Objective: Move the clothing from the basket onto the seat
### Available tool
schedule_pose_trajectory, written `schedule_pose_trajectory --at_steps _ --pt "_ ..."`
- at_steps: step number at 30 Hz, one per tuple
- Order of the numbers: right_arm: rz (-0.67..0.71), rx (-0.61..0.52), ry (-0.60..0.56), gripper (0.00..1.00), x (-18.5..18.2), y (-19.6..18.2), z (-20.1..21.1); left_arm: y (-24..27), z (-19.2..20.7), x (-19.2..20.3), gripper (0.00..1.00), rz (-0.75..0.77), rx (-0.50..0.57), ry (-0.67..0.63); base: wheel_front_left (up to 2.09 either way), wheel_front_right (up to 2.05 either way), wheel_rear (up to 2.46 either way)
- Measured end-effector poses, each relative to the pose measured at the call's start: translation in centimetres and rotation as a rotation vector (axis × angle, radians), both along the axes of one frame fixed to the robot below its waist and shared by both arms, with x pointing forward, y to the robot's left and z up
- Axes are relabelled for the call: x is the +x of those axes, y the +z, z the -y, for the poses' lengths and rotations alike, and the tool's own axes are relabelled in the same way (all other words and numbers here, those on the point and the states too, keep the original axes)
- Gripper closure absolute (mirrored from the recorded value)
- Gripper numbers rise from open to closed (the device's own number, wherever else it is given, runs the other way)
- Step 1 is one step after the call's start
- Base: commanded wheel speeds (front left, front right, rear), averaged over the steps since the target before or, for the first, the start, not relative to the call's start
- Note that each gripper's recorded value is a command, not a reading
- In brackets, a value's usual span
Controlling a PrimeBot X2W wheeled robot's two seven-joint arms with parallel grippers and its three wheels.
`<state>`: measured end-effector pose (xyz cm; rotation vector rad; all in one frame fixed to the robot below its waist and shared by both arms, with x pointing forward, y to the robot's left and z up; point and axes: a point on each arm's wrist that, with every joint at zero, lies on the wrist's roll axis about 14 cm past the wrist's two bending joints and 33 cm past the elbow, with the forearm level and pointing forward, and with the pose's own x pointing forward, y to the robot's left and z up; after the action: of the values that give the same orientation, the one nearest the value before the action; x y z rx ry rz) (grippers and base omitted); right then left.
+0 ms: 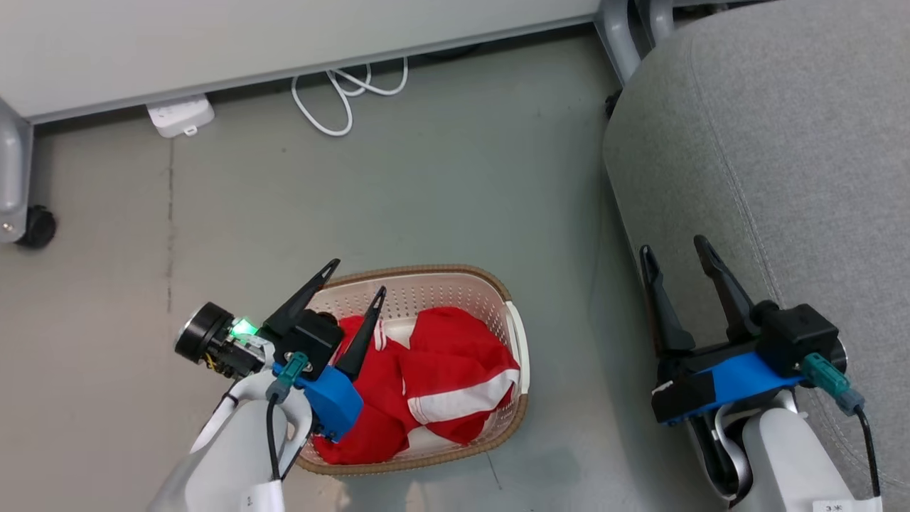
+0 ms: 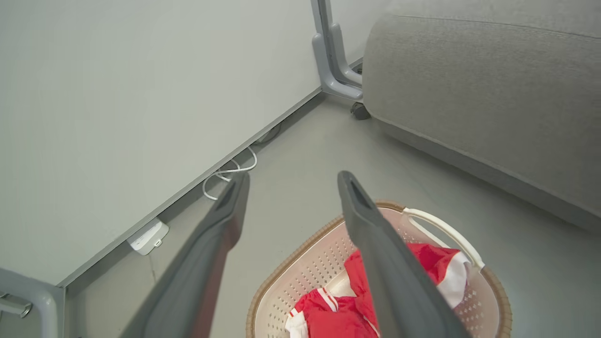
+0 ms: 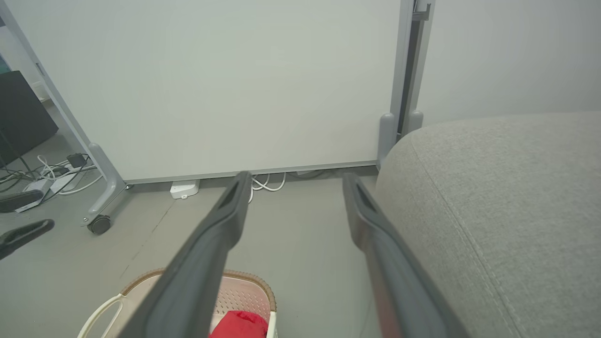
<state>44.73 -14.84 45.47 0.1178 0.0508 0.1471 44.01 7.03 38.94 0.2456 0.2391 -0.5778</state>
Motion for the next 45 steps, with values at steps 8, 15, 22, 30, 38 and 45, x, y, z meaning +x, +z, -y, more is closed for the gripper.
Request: schedule_pose_trajectory --at_steps 8,15,22,30,38,45 --pt "-0.027 -0.008 -0.019 0.00 2.0 -1.9 0.9 -7.0 1.8 -0.7 0.00 -0.160 0.130 -0.187 0.00 0.00 0.00" --pt "-0.057 -0.019 -0.040 0.00 3.5 -3.9 1.9 -12.9 2.4 -2.2 0.00 -0.292 0.244 -0.339 0.00 0.00 0.00" --pt "-0.083 -0.035 -0.044 0.00 4.8 -6.0 2.4 -18.5 1.6 -4.2 0.00 -0.413 0.378 -0.481 0.00 0.00 0.00" --pt "-0.112 -0.059 -0.037 0.00 6.5 -8.8 2.7 -23.6 -0.1 -5.1 0.00 -0.507 0.511 -0.593 0.00 0.00 0.00" --pt "-0.145 -0.080 -0.034 0.00 7.4 -11.7 3.1 -28.0 -0.8 -5.9 0.00 -0.592 0.585 -0.649 0.00 0.00 0.00" --pt "-0.178 -0.099 -0.043 0.00 7.3 -13.8 3.8 -31.1 -1.3 -6.1 0.00 -0.663 0.642 -0.658 0.00 0.00 0.00"
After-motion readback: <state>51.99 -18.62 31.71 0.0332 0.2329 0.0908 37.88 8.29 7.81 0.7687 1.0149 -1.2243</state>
